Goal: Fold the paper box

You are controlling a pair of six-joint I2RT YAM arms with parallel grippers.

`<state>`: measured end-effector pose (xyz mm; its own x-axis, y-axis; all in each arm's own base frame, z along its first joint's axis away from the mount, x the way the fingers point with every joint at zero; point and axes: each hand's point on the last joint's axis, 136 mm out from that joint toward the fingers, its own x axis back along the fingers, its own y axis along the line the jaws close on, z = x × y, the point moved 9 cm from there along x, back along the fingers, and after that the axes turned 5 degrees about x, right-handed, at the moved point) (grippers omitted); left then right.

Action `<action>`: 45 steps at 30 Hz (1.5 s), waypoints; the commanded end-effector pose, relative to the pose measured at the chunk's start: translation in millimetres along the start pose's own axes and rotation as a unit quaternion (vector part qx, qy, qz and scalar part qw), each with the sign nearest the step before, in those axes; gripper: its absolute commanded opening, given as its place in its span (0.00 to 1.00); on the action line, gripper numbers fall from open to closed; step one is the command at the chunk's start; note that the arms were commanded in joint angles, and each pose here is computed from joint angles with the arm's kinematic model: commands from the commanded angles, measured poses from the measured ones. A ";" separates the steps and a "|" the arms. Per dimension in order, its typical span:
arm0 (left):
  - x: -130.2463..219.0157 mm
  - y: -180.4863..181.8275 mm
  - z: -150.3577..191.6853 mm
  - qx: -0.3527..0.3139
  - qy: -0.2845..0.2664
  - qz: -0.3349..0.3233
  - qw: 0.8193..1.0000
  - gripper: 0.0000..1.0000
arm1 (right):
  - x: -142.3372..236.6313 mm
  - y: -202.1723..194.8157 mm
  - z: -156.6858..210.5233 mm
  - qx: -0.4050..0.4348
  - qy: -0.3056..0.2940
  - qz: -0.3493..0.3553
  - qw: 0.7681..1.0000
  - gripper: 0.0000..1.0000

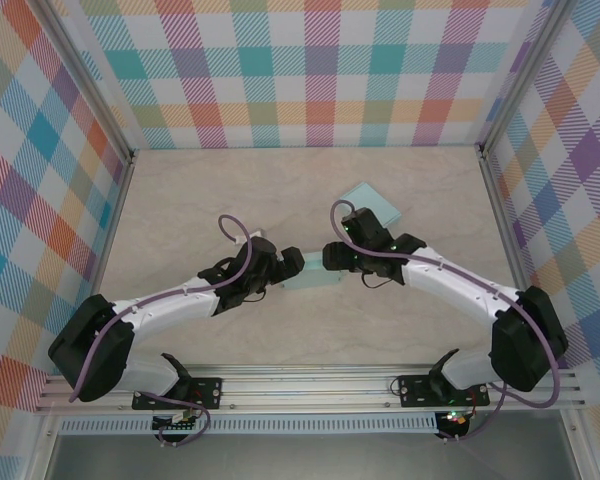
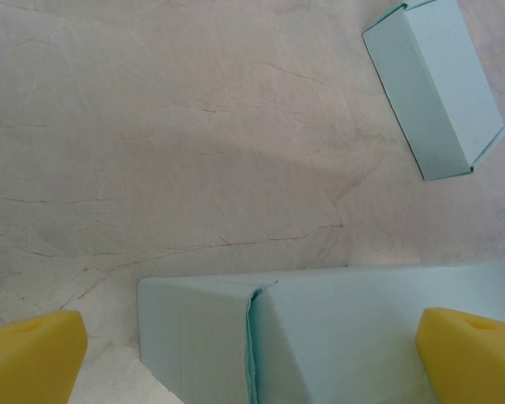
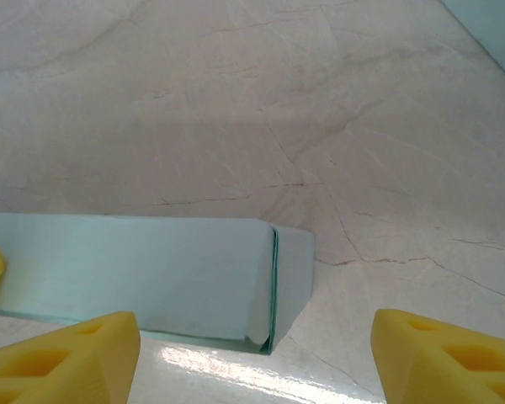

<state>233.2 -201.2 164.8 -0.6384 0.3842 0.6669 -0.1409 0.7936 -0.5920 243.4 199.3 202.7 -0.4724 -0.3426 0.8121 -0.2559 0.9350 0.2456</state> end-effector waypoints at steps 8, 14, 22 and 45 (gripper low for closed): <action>-9.9 46.5 33.1 -0.036 0.064 -0.120 0.990 1.00 | -20.4 -5.9 3.8 -0.026 0.026 -0.011 0.999 0.69; -12.7 49.1 34.3 -0.040 0.065 -0.128 0.989 1.00 | -19.0 -8.9 7.3 -0.027 0.027 -0.013 0.999 0.66; -19.6 57.5 39.4 -0.045 0.072 -0.148 0.985 1.00 | 12.0 -0.3 -15.5 -0.005 -0.017 -0.036 0.999 0.71; -19.5 60.1 40.1 -0.051 0.074 -0.160 0.983 0.96 | -46.9 13.8 -30.4 0.059 0.061 -0.079 0.993 1.00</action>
<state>239.1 -207.2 153.3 -0.6482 0.3642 0.6687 -0.1483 0.8010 -0.5800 285.4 225.3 186.8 -0.3369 -0.4502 0.8269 -0.3860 0.8671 0.3149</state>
